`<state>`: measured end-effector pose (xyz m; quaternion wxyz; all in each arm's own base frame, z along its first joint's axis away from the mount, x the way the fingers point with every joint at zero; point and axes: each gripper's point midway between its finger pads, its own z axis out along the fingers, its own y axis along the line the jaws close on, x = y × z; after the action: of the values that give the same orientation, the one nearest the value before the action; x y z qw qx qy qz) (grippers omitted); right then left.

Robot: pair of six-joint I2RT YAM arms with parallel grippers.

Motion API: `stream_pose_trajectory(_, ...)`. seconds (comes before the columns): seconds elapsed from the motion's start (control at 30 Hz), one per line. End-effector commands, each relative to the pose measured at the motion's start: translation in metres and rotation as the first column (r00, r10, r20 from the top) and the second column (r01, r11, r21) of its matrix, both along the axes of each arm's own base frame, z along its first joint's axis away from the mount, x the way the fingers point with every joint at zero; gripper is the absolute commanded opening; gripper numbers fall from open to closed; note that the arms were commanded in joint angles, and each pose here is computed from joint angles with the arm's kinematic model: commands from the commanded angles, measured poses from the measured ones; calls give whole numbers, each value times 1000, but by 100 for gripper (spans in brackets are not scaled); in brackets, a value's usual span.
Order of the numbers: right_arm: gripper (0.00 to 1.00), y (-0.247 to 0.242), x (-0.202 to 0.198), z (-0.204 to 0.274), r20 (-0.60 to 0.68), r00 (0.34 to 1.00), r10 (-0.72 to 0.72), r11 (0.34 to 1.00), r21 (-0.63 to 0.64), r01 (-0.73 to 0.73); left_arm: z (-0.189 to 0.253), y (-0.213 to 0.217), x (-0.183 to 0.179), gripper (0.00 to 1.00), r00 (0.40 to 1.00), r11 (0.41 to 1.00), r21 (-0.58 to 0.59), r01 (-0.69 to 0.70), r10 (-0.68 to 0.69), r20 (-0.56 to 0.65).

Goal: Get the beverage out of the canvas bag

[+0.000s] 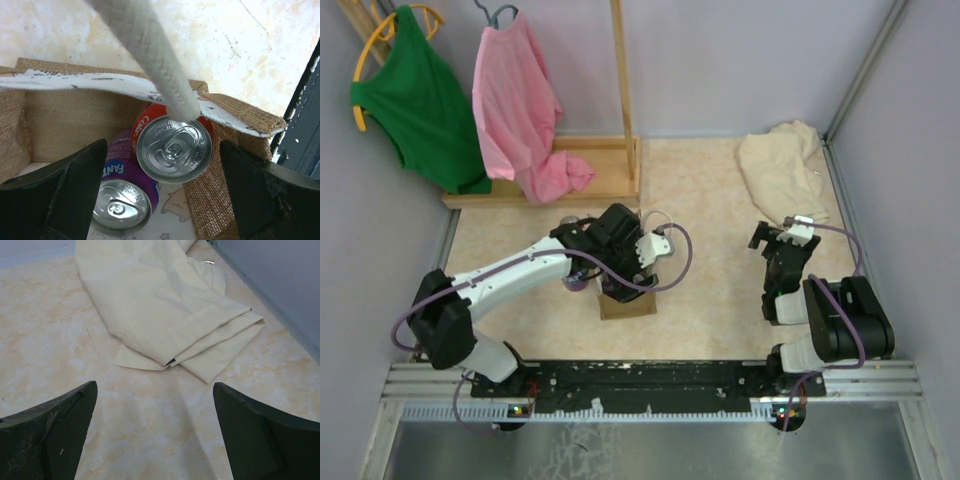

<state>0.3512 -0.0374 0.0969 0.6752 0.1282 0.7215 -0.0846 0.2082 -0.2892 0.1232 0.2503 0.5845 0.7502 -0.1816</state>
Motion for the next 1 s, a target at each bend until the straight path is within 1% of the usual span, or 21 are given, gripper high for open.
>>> stream_pose_trajectory(0.0,99,-2,4,11,42,999,-6,1000,-7,6,0,-6,-12,99,998,998,-12,55,-55,-33)
stream_pose_trajectory(0.17,99,-2,4,11,42,999,-5,1000,-7,6,-10,-2,-15,99,998,999,11,36,-35,-59)
stream_pose_trajectory(0.5,99,-2,4,11,42,999,-5,1000,-8,5,-24,-6,-14,86,996,1000,14,26,-25,-82)
stream_pose_trajectory(0.57,99,-2,4,11,42,999,-6,1000,-8,6,-26,-7,-15,79,995,999,16,31,-29,-93)
stream_pose_trajectory(0.6,99,-2,4,11,42,999,-6,1000,-8,6,-27,-7,-16,67,995,999,18,32,-31,-97)
stream_pose_trajectory(0.63,99,-2,4,11,42,999,-5,1000,-8,6,-28,-6,-16,53,995,999,20,32,-30,-100)
stream_pose_trajectory(0.67,99,-2,4,11,42,999,-6,1000,-8,6,-28,-6,-16,42,995,999,22,27,-25,-101)
stream_pose_trajectory(0.73,99,-2,4,11,43,999,-6,1000,-7,6,-27,-5,-16,27,995,999,23,27,-25,-99)
stream_pose_trajectory(0.87,99,-2,4,11,42,999,-5,1000,-7,6,-25,-4,-17,13,995,999,28,23,-20,-103)
stream_pose_trajectory(0.97,99,-2,4,12,43,999,-6,1000,-7,6,-20,-4,-16,0,995,1000,25,15,-13,-98)
